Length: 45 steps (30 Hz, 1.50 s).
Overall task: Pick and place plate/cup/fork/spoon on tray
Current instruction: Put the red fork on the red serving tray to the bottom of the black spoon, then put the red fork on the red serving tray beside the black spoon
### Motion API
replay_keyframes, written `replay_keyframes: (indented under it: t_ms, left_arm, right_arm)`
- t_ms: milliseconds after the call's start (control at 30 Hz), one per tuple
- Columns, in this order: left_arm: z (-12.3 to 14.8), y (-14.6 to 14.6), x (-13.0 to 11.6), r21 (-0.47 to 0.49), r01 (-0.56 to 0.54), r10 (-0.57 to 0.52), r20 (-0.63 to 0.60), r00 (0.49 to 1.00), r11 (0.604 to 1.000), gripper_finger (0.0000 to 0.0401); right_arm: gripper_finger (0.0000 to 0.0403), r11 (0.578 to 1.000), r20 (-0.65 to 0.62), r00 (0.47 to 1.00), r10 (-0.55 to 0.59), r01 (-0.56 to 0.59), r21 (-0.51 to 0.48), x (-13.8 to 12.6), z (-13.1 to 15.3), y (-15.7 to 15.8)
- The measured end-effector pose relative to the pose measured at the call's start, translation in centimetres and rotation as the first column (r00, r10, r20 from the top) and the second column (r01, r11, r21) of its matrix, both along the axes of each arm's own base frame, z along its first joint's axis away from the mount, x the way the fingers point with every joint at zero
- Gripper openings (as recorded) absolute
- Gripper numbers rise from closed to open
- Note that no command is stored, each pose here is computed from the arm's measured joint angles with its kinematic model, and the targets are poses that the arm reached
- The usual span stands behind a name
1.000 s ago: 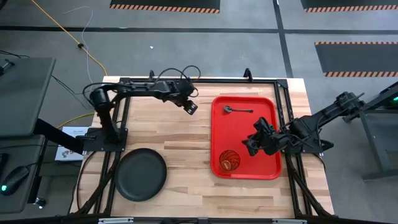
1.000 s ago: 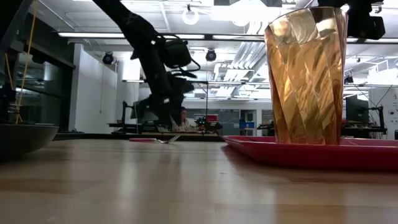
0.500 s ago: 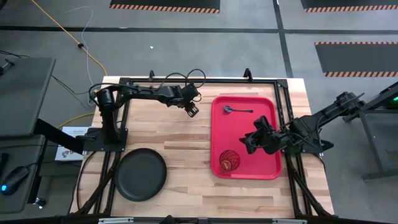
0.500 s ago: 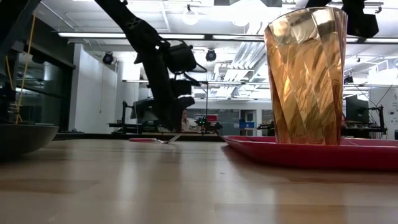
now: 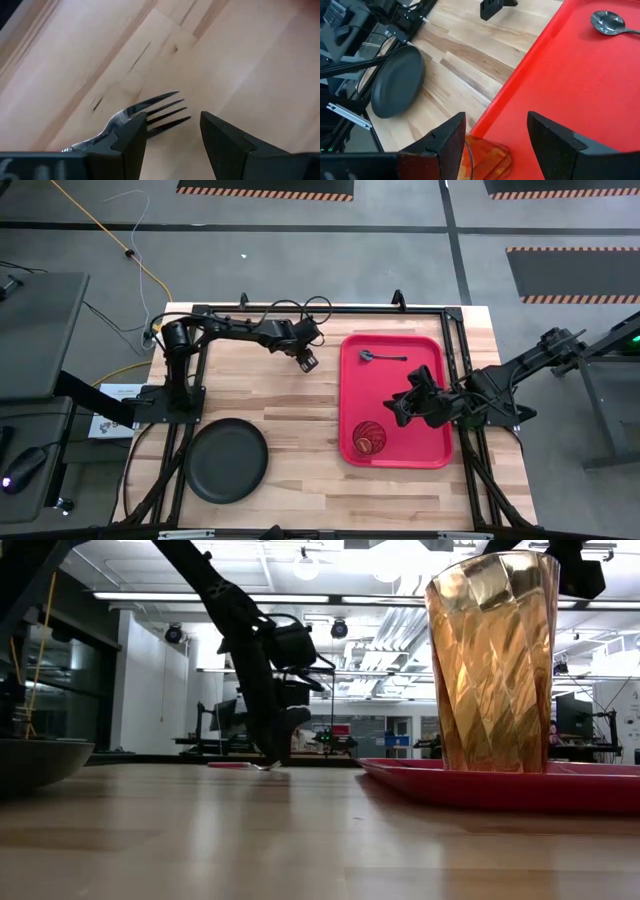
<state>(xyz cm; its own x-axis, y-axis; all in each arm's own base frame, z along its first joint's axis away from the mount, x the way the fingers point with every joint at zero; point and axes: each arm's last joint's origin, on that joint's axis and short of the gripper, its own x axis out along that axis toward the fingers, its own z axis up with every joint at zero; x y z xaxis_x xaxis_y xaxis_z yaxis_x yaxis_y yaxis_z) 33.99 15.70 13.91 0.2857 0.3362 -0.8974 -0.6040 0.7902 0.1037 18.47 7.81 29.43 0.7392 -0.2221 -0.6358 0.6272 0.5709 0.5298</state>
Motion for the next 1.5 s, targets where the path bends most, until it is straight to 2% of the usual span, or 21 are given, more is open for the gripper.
replay_keyframes:
  t_ms: [367,567,700,867,933,1133,1367,1433,1500]
  left_arm:
    - [-0.6,0.6,-0.1,0.14,0.011,0.002,-0.091,0.996,0.99,0.0172]
    - [-0.4,1.3,-0.1,0.161,-0.001,0.012,-0.068,0.998,0.987,0.0167]
    - [-0.3,1.7,-0.2,0.176,-0.001,0.012,-0.058,0.998,0.984,0.0127]
    - [-0.3,2.3,-0.4,0.17,0.003,0.007,-0.057,0.998,0.985,0.0023]
    - [-0.1,2.4,-0.5,0.138,0.004,0.001,-0.032,0.999,0.99,0.001]
    - [2.4,2.2,-0.8,0.108,0.017,-0.024,0.064,0.998,0.994,0.0002]
    - [7.3,1.2,-1.5,0.189,0.029,-0.063,0.175,0.983,0.981,0.0]
    - [7.6,1.5,-1.6,0.201,0.001,-0.041,0.197,0.98,0.98,0.0004]
    - [7.3,2.1,-1.9,0.159,-0.033,-0.002,0.215,0.977,0.987,0.0014]
  right_arm:
    - [0.0204,1.0,0.009,1.0,-0.001,0.001,0.004,0.1,0.1,0.0]
    - [0.0204,1.0,0.014,1.0,-0.001,0.001,0.006,0.1,0.1,0.0]
    - [0.0204,1.0,0.016,1.0,-0.001,0.001,0.007,0.1,0.1,0.0]
    - [0.0204,1.0,0.016,1.0,-0.001,0.001,0.007,0.1,0.1,0.1]
    - [0.0204,1.0,0.017,1.0,-0.001,0.001,0.008,0.1,0.1,0.1]
    - [0.0204,1.0,0.018,1.0,0.003,-0.003,0.004,0.1,0.1,0.1]
    - [0.0204,1.0,0.018,1.0,0.006,-0.006,-0.005,0.1,0.1,0.1]
    - [0.0204,1.0,0.02,1.0,0.005,-0.005,-0.006,0.2,0.1,0.1]
    - [0.0204,1.0,0.021,1.0,0.005,-0.004,-0.006,0.1,0.2,0.1]
